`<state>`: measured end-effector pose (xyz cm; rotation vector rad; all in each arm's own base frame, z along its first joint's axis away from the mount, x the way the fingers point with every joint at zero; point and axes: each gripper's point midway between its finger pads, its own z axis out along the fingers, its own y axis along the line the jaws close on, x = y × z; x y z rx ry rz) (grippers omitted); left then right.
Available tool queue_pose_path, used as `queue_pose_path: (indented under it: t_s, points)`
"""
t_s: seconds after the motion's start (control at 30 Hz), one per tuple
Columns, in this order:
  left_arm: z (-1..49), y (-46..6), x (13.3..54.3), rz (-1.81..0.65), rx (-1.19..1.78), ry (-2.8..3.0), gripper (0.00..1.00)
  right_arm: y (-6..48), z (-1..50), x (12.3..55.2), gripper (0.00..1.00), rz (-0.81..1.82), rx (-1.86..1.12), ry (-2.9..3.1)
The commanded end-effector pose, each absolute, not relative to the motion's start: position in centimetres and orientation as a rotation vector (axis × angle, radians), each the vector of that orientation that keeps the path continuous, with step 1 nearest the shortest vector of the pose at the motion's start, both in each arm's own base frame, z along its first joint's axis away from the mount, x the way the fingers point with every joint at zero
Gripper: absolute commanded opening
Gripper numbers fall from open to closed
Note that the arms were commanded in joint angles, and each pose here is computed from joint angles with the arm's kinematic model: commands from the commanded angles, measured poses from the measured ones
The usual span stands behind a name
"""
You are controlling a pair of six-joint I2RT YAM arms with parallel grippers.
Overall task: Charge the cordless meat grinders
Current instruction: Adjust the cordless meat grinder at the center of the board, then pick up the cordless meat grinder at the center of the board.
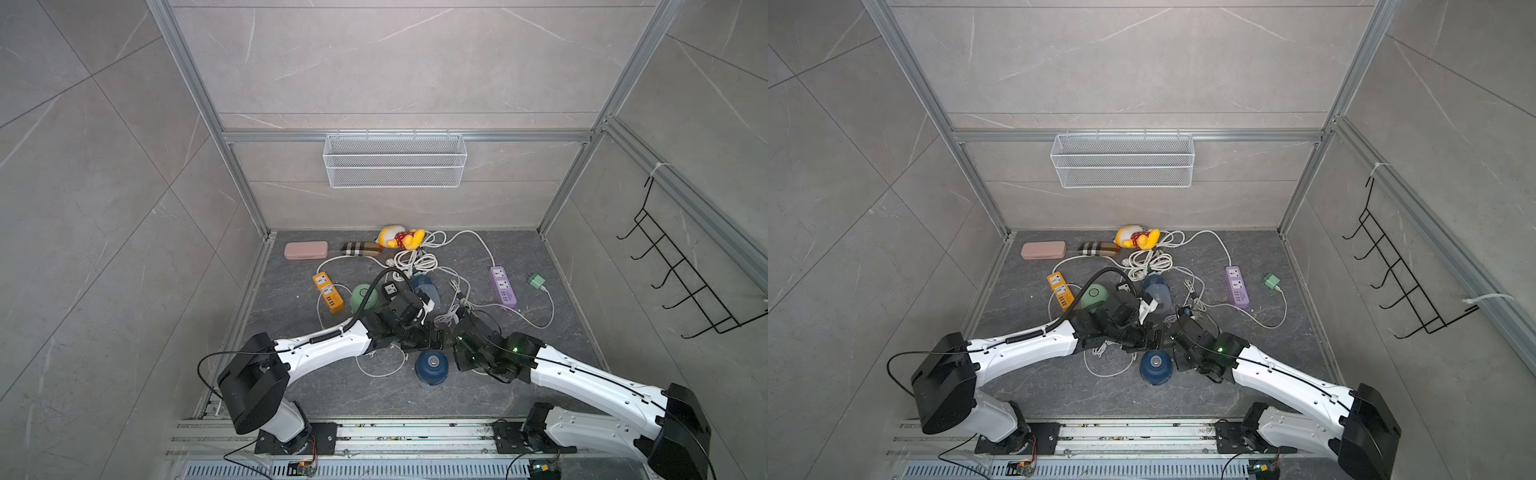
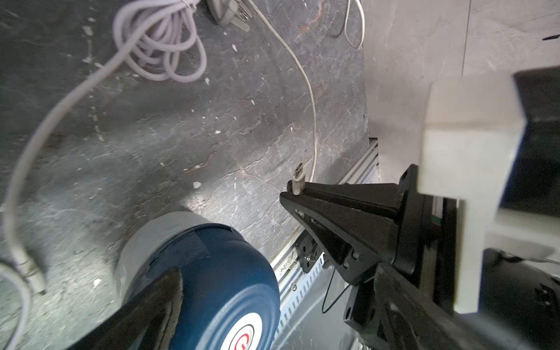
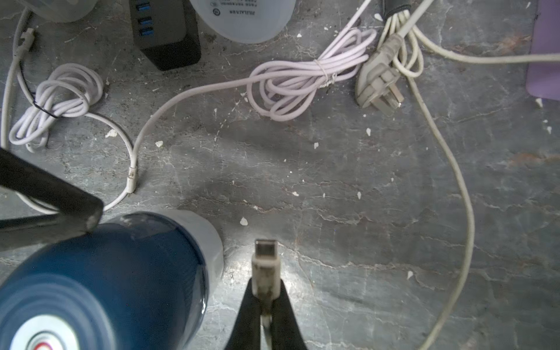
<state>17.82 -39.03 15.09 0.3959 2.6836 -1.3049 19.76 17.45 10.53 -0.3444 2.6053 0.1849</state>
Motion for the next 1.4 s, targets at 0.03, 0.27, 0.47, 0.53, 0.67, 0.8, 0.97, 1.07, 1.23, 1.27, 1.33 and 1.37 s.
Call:
queue_pose_path:
  t_s: [0.03,0.27,0.47,0.53,0.67,0.8,0.97,1.07,1.23,1.27,1.33,1.37]
  points:
    - [18.1,-40.5,18.2,-1.381,0.437,2.596,0.98,16.3,10.1,19.1,0.0,0.161,-0.29,2.633]
    - [18.7,-34.6,19.3,-0.96,0.551,2.536,0.96,16.9,8.3,18.1,0.0,0.216,-0.279,2.699]
    - [15.8,-28.9,17.1,-0.882,0.604,2.372,0.95,17.9,7.1,17.9,0.0,0.253,-0.283,2.743]
    - [14.9,-27.6,16.2,-0.922,0.614,2.257,0.94,18.2,6.9,17.9,0.0,0.272,-0.283,2.75]
    - [13.5,-26.0,15.3,-0.928,0.579,2.114,0.95,18.9,6.6,18.0,0.0,0.282,-0.287,2.769]
    - [11.7,-25.9,14.8,-0.862,0.614,2.109,0.95,19.7,6.3,18.1,0.0,0.295,-0.299,2.792]
    - [10.0,-26.4,14.1,-0.837,0.669,2.088,0.95,20.5,6.5,18.4,0.0,0.288,-0.306,2.802]
    - [9.3,-26.7,13.6,-0.825,0.723,2.064,0.96,20.6,6.7,18.7,0.0,0.284,-0.299,2.8]
    - [8.6,-27.8,13.2,-0.756,0.821,2.021,0.97,21.6,6.8,18.9,0.0,0.298,-0.315,2.809]
    - [8.5,-28.0,13.2,-0.75,0.832,2.012,0.98,21.8,6.9,18.9,0.0,0.299,-0.319,2.81]
    - [8.3,-28.4,13.3,-0.74,0.844,1.987,0.98,22.0,6.9,19.0,0.0,0.299,-0.32,2.81]
    - [8.2,-28.7,13.3,-0.736,0.851,1.979,0.99,22.1,7.0,19.0,0.0,0.301,-0.319,2.81]
